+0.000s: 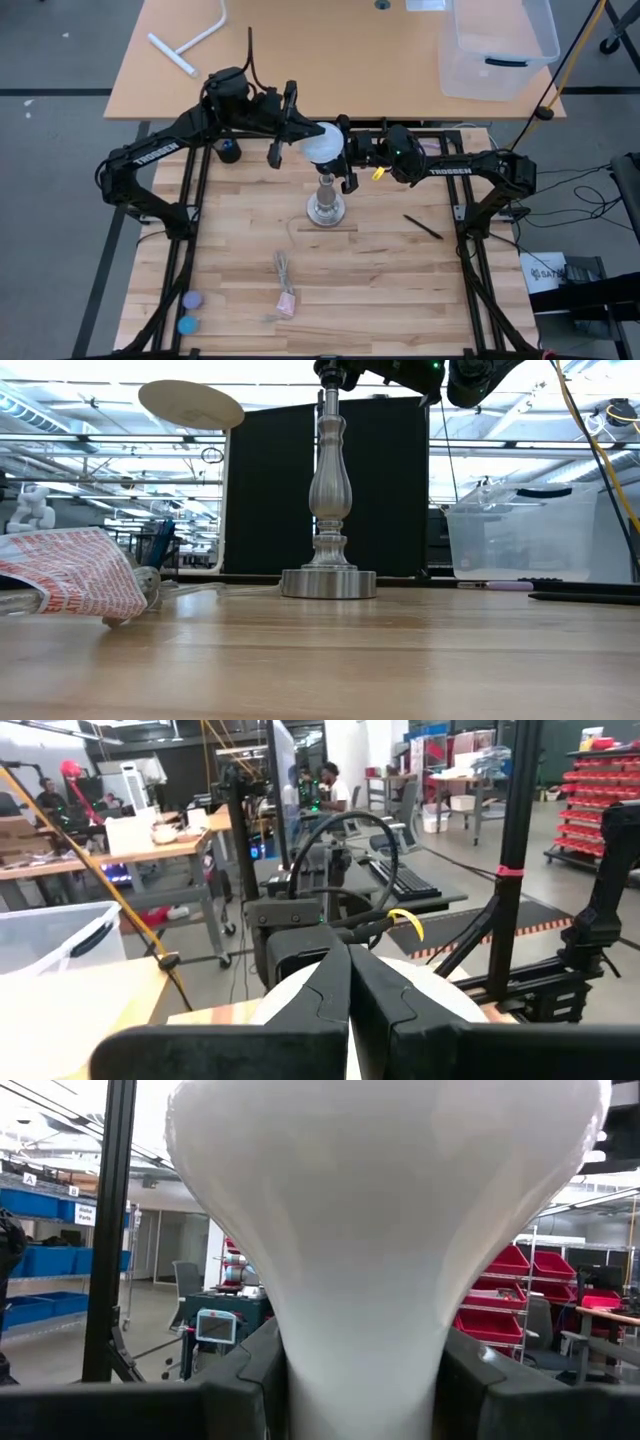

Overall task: Screw lightbulb
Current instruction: Insert the lightbulb into the lamp

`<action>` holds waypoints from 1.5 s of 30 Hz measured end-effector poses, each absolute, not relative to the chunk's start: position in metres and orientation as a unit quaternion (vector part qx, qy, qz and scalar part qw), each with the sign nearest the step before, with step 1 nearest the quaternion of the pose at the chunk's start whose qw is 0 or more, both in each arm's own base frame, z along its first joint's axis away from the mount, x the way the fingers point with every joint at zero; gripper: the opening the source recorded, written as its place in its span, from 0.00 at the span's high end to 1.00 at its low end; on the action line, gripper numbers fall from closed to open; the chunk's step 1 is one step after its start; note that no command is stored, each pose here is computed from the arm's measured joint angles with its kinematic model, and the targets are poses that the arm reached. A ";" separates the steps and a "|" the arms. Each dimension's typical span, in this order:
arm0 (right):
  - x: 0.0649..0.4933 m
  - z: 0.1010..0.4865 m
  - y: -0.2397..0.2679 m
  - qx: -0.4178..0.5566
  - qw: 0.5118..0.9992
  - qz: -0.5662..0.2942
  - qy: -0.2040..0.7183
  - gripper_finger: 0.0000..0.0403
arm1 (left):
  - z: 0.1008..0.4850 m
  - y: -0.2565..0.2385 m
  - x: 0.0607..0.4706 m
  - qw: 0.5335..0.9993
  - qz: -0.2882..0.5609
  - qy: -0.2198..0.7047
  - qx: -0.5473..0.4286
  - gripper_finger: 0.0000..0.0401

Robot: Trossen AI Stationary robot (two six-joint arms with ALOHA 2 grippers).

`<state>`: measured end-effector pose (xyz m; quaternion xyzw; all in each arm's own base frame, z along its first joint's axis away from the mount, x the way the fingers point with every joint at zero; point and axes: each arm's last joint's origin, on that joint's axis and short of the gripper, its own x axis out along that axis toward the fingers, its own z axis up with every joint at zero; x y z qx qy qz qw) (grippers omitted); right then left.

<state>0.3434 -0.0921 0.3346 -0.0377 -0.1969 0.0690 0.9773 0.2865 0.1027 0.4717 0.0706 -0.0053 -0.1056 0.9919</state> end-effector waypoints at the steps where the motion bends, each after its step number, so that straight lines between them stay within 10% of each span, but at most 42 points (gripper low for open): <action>1: 0.343 0.335 -0.092 -0.038 0.977 0.069 -0.197 0.64 | 0.472 0.103 0.287 0.992 -0.106 -0.005 0.070 1.00; 45: 0.343 0.335 -0.092 -0.039 0.976 0.066 -0.203 0.64 | 0.478 0.082 0.288 0.985 -0.005 0.063 0.159 0.88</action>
